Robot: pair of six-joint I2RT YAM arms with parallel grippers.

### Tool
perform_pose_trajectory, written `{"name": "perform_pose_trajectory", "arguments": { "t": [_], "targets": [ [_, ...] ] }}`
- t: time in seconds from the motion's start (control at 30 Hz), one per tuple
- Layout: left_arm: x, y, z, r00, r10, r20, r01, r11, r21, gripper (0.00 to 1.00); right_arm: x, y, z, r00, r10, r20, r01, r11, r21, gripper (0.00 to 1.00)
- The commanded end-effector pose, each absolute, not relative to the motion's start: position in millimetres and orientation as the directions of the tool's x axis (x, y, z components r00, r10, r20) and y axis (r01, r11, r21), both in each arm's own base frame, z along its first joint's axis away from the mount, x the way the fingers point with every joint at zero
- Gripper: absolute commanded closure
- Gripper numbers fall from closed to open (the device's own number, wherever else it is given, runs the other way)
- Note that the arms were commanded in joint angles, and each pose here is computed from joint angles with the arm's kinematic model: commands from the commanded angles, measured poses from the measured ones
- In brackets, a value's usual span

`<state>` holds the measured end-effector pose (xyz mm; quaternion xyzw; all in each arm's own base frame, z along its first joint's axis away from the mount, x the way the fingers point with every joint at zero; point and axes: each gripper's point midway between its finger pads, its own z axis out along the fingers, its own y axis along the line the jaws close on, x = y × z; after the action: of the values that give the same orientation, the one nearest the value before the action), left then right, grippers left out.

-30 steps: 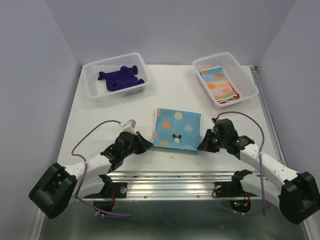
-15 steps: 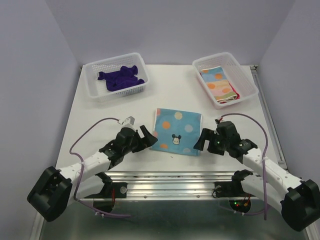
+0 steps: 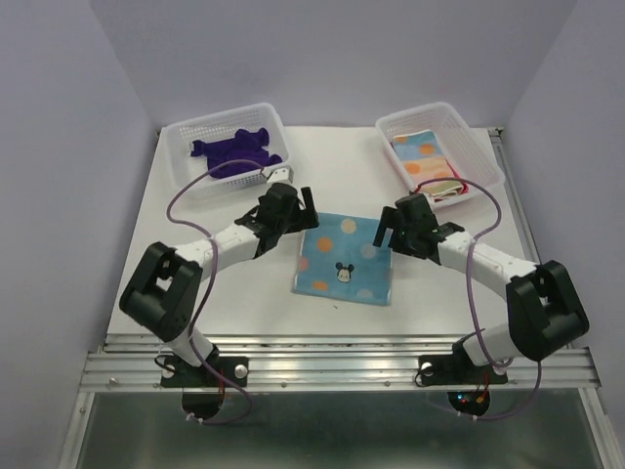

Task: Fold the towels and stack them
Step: Fold the towel

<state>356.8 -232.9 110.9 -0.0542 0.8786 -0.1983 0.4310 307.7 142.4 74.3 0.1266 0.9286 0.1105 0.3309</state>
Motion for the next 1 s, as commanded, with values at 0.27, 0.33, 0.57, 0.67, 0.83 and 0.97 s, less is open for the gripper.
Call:
{"name": "perform_pose_trajectory", "arguments": {
  "t": [0.27,0.33,0.57,0.67,0.83,0.97],
  "targets": [
    [415,-237,65,-0.680,-0.116,-0.724,0.100,0.963,-0.249,0.17,387,129,73,-0.654,0.281,-0.703,0.247,0.957,0.153,0.08],
    [420,-236,61,-0.686,-0.117,-0.718,0.091,0.965,-0.245,0.19,390,126,69,-0.656,0.268,-0.706,0.250,0.959,0.132,0.09],
    [431,-243,44,-0.712,-0.097,-0.696,0.109,0.963,-0.245,0.27,400,120,61,-0.648,0.262,-0.715,0.260,0.959,0.115,0.22],
    [432,-244,43,-0.715,-0.101,-0.692,0.105,0.963,-0.249,0.27,404,122,57,-0.655,0.255,-0.711,0.246,0.962,0.117,0.32],
    [437,-248,37,-0.720,-0.098,-0.686,0.107,0.962,-0.250,0.33,412,121,55,-0.650,0.249,-0.718,0.245,0.963,0.112,0.38],
    [439,-251,33,-0.727,-0.093,-0.680,0.112,0.962,-0.251,0.40,418,121,53,-0.640,0.250,-0.727,0.246,0.962,0.115,0.40]
  ]
}}
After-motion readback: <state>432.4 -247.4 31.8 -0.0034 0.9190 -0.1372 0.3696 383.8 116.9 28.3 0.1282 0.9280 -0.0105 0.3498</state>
